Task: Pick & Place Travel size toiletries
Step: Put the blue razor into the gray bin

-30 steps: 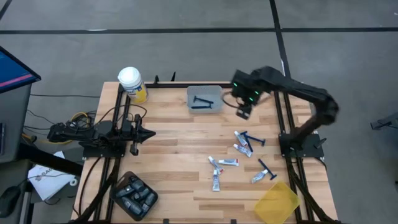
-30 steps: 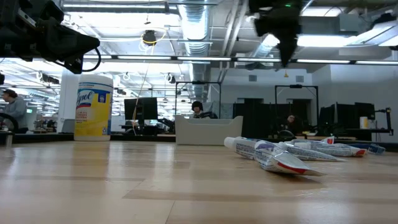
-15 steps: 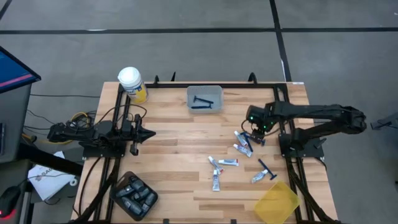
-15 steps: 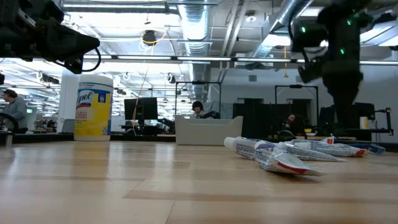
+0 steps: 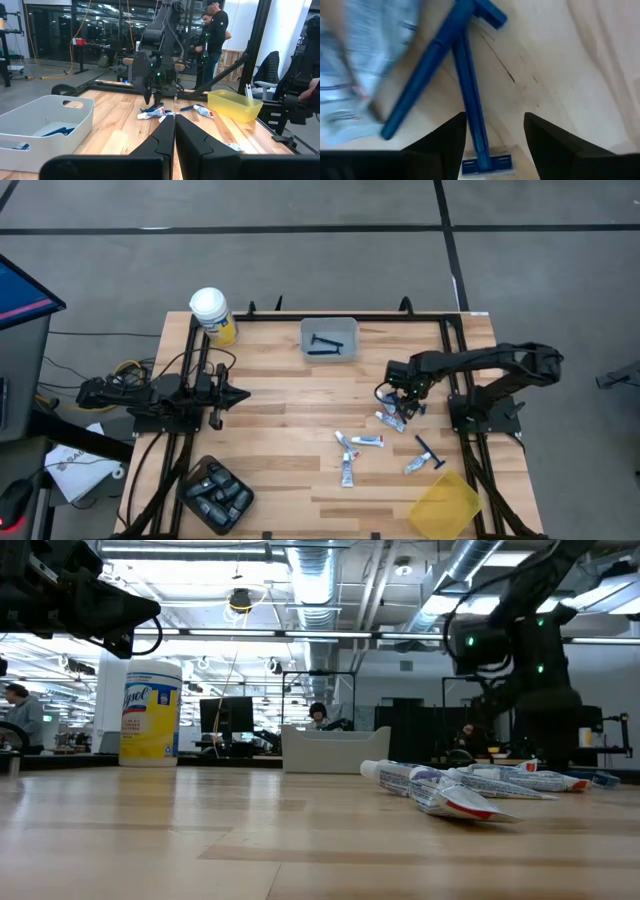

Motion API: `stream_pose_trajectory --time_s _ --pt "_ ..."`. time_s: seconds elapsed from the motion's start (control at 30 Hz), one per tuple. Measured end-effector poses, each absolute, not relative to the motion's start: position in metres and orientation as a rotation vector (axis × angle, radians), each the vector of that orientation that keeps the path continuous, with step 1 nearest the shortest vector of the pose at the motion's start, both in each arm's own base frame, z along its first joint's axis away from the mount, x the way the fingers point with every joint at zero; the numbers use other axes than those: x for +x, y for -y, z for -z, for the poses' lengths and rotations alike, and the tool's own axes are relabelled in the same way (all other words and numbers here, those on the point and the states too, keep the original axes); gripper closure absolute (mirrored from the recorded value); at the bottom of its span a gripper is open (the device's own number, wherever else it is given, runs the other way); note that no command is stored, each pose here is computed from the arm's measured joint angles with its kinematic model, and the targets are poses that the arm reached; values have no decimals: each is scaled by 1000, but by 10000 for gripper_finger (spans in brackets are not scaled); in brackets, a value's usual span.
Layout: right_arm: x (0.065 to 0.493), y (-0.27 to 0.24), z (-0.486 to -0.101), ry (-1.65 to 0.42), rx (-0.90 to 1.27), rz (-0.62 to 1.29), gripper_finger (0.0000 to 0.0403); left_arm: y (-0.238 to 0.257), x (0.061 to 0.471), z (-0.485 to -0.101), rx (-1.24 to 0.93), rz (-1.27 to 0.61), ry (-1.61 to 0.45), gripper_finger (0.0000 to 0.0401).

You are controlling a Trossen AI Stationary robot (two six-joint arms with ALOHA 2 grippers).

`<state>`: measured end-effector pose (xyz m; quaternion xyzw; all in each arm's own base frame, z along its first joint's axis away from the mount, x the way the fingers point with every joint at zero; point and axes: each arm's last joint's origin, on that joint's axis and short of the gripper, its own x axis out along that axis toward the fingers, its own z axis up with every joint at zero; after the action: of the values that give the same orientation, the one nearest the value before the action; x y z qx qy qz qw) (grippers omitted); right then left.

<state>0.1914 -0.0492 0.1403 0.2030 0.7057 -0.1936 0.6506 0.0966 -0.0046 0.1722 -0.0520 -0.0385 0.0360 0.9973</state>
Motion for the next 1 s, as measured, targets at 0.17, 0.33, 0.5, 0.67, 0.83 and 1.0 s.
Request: stream_pose_trajectory --time_s 0.17,0.33,0.5,0.67,0.83,1.0 --pt "196 51 -124 -1694 461 437 222 5 97 -172 -104 -72 77 393" --pt "198 48 -122 -1704 450 429 261 5 97 -172 -104 -71 77 393" --pt "195 48 -127 -1663 458 438 322 5 97 -172 -104 -71 77 393" --pt "194 47 -130 -1651 480 472 360 5 97 -172 -104 -72 77 393" --pt "191 46 -131 -1670 521 516 379 5 97 -172 -104 -71 77 393" --pt "188 45 -131 -1695 565 578 369 5 97 -172 -104 -71 77 393"
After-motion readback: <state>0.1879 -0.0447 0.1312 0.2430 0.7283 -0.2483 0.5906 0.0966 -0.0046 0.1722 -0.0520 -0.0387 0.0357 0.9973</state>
